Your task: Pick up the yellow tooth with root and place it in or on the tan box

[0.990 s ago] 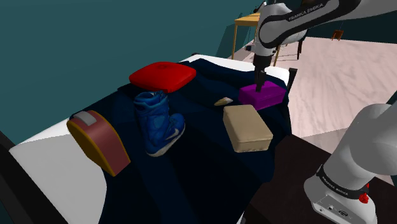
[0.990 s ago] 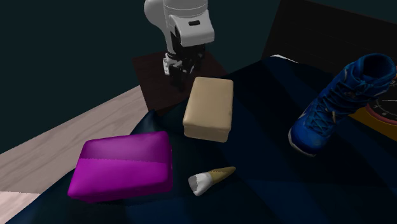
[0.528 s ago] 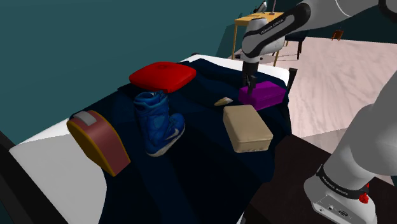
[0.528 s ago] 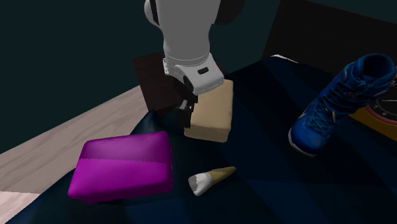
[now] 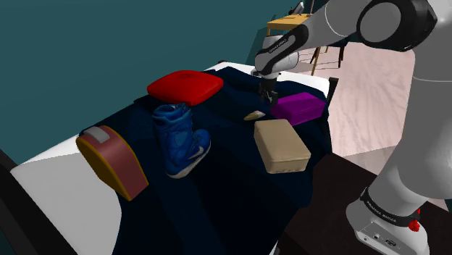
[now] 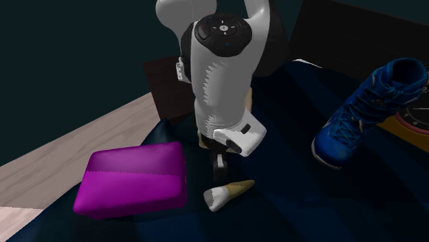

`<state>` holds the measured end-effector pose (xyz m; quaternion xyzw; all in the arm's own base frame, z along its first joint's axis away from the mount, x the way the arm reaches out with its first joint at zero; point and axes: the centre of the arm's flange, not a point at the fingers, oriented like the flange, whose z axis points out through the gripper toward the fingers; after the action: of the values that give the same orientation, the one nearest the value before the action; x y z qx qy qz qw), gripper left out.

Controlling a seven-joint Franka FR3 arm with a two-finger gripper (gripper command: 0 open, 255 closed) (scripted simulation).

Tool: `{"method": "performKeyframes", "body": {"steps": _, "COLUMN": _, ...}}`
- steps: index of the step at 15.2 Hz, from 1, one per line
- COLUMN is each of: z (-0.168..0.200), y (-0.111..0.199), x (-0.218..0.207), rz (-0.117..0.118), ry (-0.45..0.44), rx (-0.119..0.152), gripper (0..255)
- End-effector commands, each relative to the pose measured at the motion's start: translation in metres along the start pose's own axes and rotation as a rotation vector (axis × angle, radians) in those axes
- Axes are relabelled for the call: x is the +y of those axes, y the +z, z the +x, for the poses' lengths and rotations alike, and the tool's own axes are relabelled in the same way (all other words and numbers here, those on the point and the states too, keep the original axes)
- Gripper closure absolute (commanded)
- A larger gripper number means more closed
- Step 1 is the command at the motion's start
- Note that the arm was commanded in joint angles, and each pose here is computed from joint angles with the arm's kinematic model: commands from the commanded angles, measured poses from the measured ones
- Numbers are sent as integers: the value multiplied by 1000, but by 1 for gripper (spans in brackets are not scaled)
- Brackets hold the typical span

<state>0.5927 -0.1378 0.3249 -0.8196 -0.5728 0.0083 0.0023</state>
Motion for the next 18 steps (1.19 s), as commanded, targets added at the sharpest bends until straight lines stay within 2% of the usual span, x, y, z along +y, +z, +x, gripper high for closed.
{"method": "performKeyframes", "body": {"steps": 1, "z": 11, "y": 17, "x": 19, "rz": -3, "ry": -78, "rx": -1, "gripper": 0}}
{"method": "performKeyframes", "body": {"steps": 6, "z": 37, "y": 48, "x": 59, "rz": -10, "ry": -239, "rx": -5, "gripper": 0}}
{"method": "performKeyframes", "body": {"steps": 13, "z": 37, "y": 88, "x": 60, "rz": -10, "ry": -239, "rx": -5, "gripper": 0}}
{"method": "performKeyframes", "body": {"steps": 18, "z": 37, "y": 88, "x": 60, "rz": -10, "ry": -239, "rx": -5, "gripper": 0}}
